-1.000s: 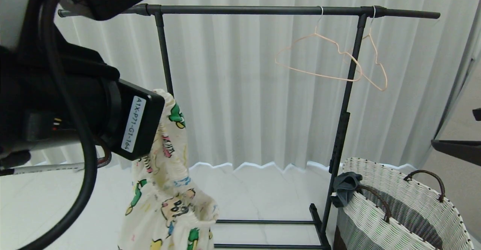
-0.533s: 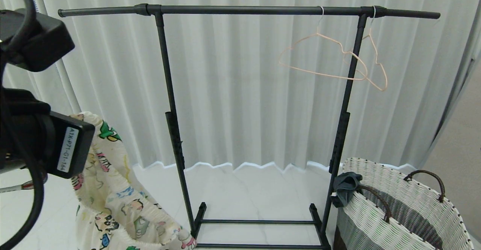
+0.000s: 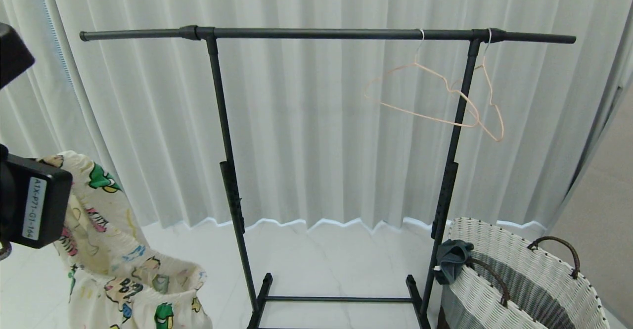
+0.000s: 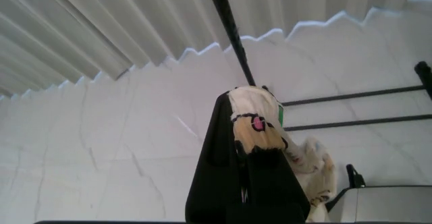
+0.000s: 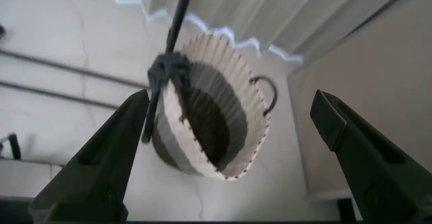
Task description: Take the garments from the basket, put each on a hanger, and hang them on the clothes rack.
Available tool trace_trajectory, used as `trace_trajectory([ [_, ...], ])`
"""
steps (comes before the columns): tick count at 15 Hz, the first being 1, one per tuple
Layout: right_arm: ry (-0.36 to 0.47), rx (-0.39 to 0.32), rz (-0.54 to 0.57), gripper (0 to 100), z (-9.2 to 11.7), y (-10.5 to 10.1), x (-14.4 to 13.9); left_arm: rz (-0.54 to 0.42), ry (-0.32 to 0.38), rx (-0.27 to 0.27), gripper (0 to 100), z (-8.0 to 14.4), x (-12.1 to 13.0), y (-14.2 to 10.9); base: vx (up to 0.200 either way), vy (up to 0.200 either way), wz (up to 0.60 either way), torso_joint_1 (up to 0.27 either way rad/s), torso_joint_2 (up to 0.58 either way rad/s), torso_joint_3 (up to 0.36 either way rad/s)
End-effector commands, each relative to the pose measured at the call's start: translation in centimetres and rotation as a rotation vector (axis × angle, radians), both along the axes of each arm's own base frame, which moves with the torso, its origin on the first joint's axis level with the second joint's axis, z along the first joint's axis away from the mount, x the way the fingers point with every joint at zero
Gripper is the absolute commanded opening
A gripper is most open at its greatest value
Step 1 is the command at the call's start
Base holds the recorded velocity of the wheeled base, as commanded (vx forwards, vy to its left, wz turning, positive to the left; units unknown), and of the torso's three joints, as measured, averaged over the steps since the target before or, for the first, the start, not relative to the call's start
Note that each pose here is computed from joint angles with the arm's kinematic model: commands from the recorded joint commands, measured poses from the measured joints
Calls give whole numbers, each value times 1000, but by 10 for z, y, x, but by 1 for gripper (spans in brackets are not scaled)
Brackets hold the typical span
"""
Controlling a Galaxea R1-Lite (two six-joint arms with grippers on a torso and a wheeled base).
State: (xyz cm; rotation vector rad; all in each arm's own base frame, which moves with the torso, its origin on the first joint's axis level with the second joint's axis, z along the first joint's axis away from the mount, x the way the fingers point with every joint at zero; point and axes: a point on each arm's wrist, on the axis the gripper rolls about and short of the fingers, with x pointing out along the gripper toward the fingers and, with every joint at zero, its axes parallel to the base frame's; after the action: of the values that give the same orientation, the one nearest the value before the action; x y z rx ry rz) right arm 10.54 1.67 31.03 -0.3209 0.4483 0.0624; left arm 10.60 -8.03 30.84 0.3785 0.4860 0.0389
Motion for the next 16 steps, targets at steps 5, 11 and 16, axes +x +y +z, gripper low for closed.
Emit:
trace_trajectory([
  [5, -16, 3, 0, 100, 1, 1, 2, 2, -11, -8, 0, 1, -4, 4, 0, 0, 0, 136, -502, -240],
  [11, -9, 0, 1, 100, 0, 1, 3, 12, -14, 1, 0, 0, -5, 5, 0, 0, 0, 332, -485, -250],
  [16, -2, -4, 2, 100, -2, 1, 3, 12, -13, 2, 0, -2, -7, 7, 0, 0, 0, 75, -145, -75],
])
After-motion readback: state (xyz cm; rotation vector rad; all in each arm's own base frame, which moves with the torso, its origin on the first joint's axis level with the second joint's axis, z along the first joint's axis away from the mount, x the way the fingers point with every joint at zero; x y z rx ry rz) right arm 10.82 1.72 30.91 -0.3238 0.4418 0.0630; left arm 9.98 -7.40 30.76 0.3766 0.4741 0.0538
